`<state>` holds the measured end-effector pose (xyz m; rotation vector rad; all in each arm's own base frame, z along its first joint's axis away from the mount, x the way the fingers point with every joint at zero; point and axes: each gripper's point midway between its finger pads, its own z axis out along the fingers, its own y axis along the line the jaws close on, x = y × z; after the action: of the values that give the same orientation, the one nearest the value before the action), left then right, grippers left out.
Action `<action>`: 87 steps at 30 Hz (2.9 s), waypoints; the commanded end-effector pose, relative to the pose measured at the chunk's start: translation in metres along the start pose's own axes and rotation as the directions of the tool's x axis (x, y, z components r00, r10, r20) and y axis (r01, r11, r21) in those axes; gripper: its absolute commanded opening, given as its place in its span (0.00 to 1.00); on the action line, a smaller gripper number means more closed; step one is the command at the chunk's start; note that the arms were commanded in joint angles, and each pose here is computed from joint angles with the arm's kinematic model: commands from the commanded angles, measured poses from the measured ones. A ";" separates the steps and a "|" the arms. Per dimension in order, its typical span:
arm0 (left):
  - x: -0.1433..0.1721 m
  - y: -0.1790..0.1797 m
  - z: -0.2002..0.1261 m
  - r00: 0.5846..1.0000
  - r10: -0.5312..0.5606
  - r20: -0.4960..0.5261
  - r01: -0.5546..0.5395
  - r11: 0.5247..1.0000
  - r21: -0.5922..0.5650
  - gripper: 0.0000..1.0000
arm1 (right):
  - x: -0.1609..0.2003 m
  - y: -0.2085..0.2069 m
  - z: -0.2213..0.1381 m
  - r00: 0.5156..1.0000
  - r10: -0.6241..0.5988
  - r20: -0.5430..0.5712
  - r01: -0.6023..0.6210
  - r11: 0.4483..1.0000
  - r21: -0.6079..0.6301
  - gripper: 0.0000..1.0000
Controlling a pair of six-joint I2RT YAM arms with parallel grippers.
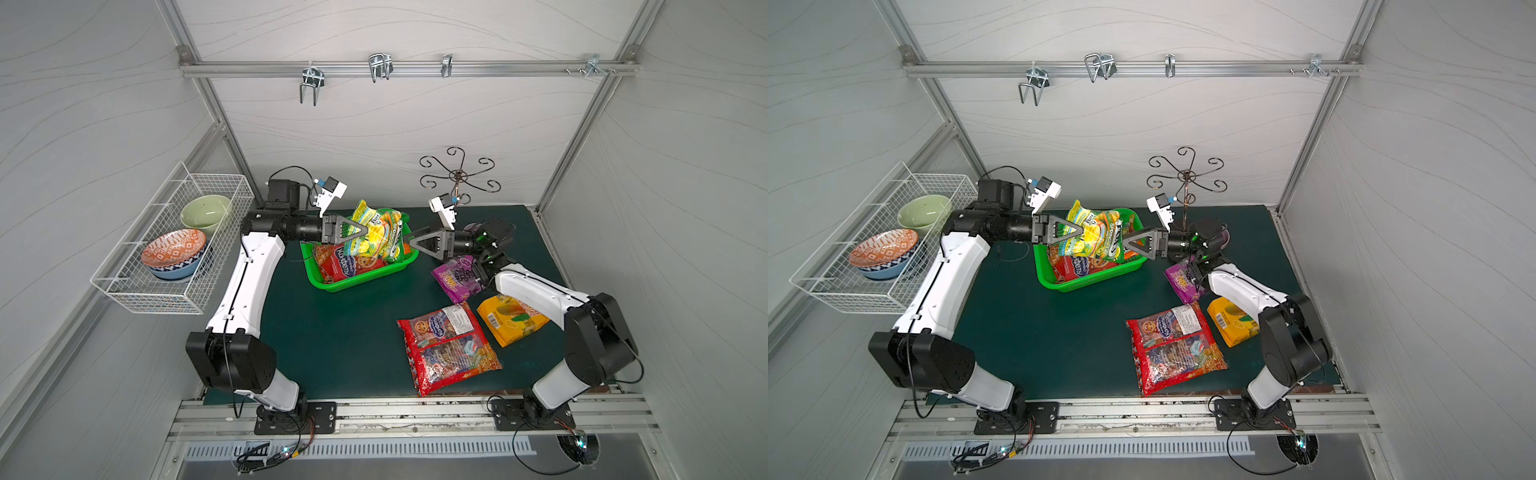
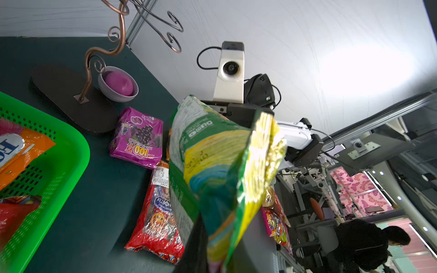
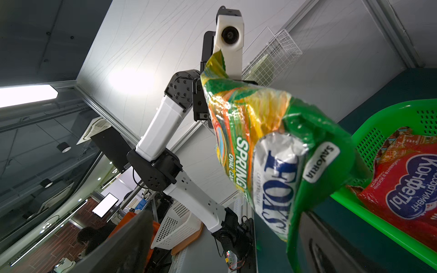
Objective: Put the candies in the basket
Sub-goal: Pick up the candy at the center of the board.
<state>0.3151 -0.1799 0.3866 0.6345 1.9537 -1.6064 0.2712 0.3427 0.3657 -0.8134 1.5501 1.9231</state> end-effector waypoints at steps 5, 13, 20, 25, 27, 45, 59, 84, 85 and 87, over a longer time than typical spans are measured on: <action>-0.029 -0.059 -0.010 0.992 0.121 0.040 -0.124 0.987 0.097 0.00 | -0.006 -0.001 0.002 1.000 -0.004 0.030 0.002 0.997 0.075 0.99; -0.025 -0.054 -0.008 0.995 0.090 0.035 -0.093 0.991 0.098 0.00 | -0.019 0.048 0.020 0.996 -0.079 0.043 0.084 0.988 -0.128 0.98; -0.023 -0.055 -0.008 0.996 0.087 0.034 -0.090 0.990 0.107 0.00 | -0.031 0.061 0.032 0.996 -0.073 0.052 0.082 0.979 -0.188 0.90; -0.019 -0.056 -0.007 0.997 0.075 0.025 -0.077 0.988 0.131 0.00 | -0.038 0.061 0.034 0.995 -0.041 0.088 0.059 0.976 -0.209 0.85; -0.018 -0.059 -0.006 0.997 0.073 0.019 -0.075 0.986 0.149 0.00 | -0.041 0.055 0.035 0.995 -0.006 0.100 0.027 0.978 -0.209 0.81; -0.019 -0.050 -0.004 0.999 0.049 0.019 -0.051 0.990 0.132 0.00 | -0.027 0.057 0.057 1.000 0.013 0.008 -0.011 0.972 -0.235 0.63; -0.021 -0.039 -0.012 0.999 0.009 0.048 -0.013 0.996 0.093 0.24 | -0.027 0.016 0.049 0.988 0.148 0.031 -0.143 0.982 -0.125 0.28; 0.015 0.129 -0.094 0.995 0.000 0.104 0.072 0.714 -0.697 0.64 | 0.036 -0.194 -0.018 0.944 0.196 0.263 -0.329 0.572 0.751 0.19; 0.018 0.131 -0.094 0.995 -0.005 0.098 0.073 0.712 -0.698 0.64 | 0.036 -0.202 -0.020 0.935 0.195 0.295 -0.354 0.547 0.759 0.19; 0.024 0.135 -0.095 0.996 -0.012 0.091 0.073 0.696 -0.714 0.64 | 0.031 -0.214 -0.022 0.933 0.149 0.329 -0.357 0.516 0.779 0.19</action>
<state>0.3769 -0.0678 0.2782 0.1483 2.3424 -0.8270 0.3829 0.3688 0.1949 -0.0415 2.2722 1.2180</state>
